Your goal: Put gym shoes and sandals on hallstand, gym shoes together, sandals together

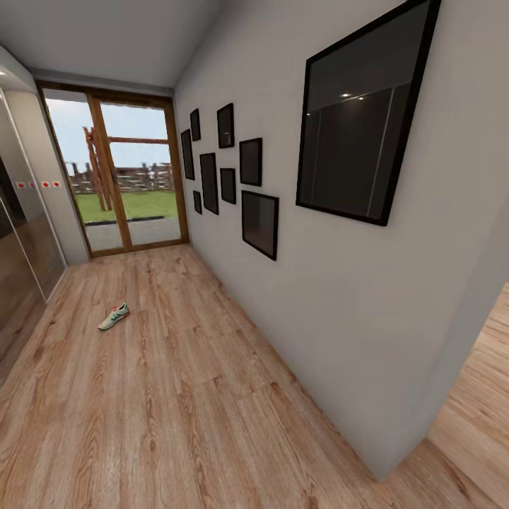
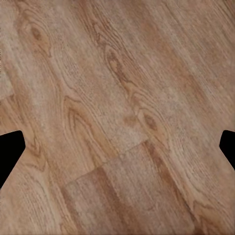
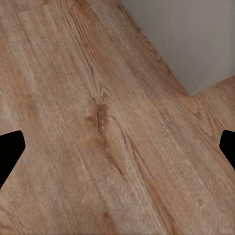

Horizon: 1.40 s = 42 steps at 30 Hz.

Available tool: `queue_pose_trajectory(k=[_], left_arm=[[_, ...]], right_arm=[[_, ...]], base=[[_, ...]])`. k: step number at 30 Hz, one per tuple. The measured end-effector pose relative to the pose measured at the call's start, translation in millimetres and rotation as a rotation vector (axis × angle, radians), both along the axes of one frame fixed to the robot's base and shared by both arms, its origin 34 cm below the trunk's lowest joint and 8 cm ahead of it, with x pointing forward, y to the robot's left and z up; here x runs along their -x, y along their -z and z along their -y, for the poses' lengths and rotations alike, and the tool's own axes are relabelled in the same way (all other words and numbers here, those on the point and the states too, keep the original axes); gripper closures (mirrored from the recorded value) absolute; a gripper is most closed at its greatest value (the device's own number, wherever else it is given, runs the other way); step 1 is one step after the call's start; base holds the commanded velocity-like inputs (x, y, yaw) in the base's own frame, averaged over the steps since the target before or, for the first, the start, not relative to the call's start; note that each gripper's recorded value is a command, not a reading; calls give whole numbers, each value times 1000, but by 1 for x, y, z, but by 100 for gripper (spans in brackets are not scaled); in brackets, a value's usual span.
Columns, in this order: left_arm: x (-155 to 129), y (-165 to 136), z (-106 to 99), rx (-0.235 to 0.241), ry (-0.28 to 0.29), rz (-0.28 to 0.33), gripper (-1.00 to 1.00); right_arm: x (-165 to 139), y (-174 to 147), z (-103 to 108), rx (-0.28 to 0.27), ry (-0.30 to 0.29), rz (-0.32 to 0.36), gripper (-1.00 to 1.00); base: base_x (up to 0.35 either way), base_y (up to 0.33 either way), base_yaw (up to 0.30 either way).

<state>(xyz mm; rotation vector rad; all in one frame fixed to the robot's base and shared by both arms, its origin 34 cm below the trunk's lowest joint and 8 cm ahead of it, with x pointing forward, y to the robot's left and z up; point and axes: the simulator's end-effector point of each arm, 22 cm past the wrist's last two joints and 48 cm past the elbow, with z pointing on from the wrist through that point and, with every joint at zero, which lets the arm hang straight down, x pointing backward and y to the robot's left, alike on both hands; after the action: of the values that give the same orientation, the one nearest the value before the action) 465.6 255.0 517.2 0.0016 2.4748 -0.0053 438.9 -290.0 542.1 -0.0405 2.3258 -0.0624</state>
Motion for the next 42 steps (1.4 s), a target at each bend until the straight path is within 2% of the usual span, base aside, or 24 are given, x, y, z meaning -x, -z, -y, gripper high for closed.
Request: queue_pose_trajectory(k=[13, 22, 29, 37, 42], left_arm=[[-6, -4, -20, -26, -7, 23, -100], [-16, -13, -28, -42, -14, 92, -100], [-17, -15, -28, -43, -17, 104, -100], [-16, -14, -35, -23, -75, 105, -100], [-15, -14, -37, -21, -90, 103, -100]], right_arm=[[-2, -1, -3, 5, -17, 4, -100], [-2, -1, -1, 11, -15, 4, -100], [-2, -1, 0, 14, -12, 3, -100], [-1, 0, 0, 15, -11, 0, -100], [-1, 1, 0, 15, -10, -2, -100]], base=[[-2, 0, 0], [-212, -31, 37], [-322, -109, 222], [-334, -125, 270], [-328, -126, 274]])
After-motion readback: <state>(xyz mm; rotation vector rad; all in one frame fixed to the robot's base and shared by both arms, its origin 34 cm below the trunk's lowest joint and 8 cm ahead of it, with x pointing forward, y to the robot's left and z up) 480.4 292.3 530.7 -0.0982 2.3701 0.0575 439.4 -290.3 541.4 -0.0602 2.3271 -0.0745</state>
